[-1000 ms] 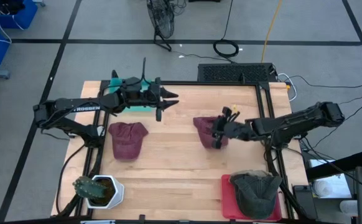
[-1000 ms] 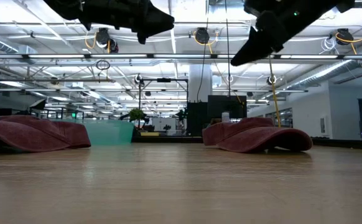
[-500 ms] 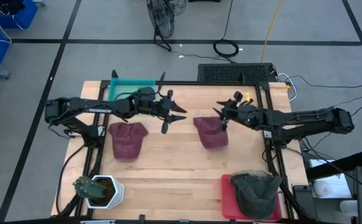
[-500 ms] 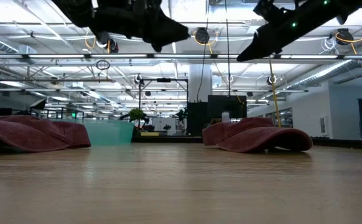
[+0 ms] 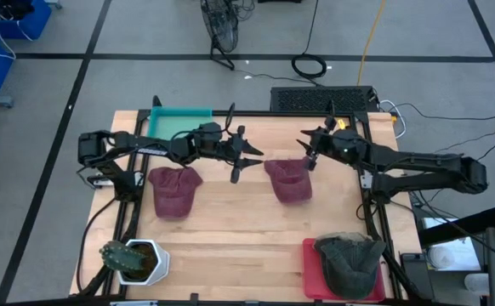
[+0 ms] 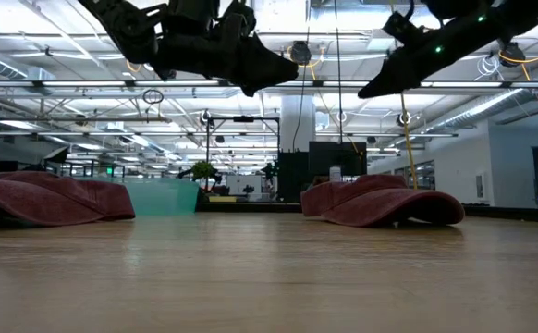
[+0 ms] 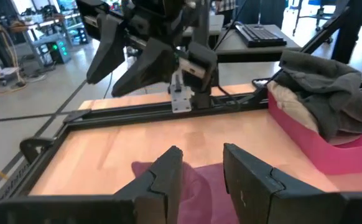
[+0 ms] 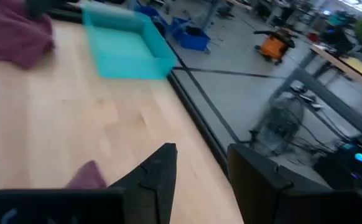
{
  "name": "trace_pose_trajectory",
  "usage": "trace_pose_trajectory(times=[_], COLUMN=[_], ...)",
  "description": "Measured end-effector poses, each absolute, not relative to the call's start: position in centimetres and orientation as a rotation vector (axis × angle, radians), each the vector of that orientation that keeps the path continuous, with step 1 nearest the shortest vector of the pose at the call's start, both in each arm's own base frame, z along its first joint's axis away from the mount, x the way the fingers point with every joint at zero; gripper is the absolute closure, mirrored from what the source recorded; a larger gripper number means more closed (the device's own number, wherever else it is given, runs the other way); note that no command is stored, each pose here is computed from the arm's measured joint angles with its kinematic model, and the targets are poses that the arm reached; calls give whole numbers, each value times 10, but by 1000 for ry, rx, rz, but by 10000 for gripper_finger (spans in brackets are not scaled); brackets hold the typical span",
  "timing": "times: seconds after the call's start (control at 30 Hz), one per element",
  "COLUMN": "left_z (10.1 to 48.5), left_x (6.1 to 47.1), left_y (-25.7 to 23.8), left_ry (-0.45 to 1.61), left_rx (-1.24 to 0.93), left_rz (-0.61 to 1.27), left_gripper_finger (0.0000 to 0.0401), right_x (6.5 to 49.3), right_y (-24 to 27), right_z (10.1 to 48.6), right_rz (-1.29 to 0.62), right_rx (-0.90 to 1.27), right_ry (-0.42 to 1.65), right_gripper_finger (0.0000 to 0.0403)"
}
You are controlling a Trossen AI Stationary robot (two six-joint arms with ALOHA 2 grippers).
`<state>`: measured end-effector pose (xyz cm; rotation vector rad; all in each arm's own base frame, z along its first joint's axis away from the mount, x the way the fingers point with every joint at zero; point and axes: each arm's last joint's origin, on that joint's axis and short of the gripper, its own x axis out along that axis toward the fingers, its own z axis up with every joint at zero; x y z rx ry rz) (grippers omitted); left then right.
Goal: Pick & Place hat
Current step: Put the right red cap into the blue bin
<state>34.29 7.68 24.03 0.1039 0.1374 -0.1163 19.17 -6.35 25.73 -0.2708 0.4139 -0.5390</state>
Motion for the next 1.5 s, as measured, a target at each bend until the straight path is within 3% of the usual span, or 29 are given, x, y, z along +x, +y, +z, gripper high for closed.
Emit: trace_pose_trajectory(times=[0.3, 0.83, 1.03, 1.5], left_z=[240, 237, 234, 228], left_x=[343, 338, 340, 338], left_y=[76, 93, 83, 83], left_ry=[135, 169, 201, 258], left_rx=[145, 88, 76, 104], left_rz=[-122, -70, -149, -145], left_gripper_finger=[281, 281, 281, 281], right_x=[167, 195, 194, 193], right_y=[-46, -54, -54, -50], right_z=[272, 250, 252, 250], right_rz=[-233, -244, -241, -90], right_rx=[-69, -64, -61, -159], right_ry=[312, 412, 397, 420], right_gripper_finger=[273, 273, 273, 273])
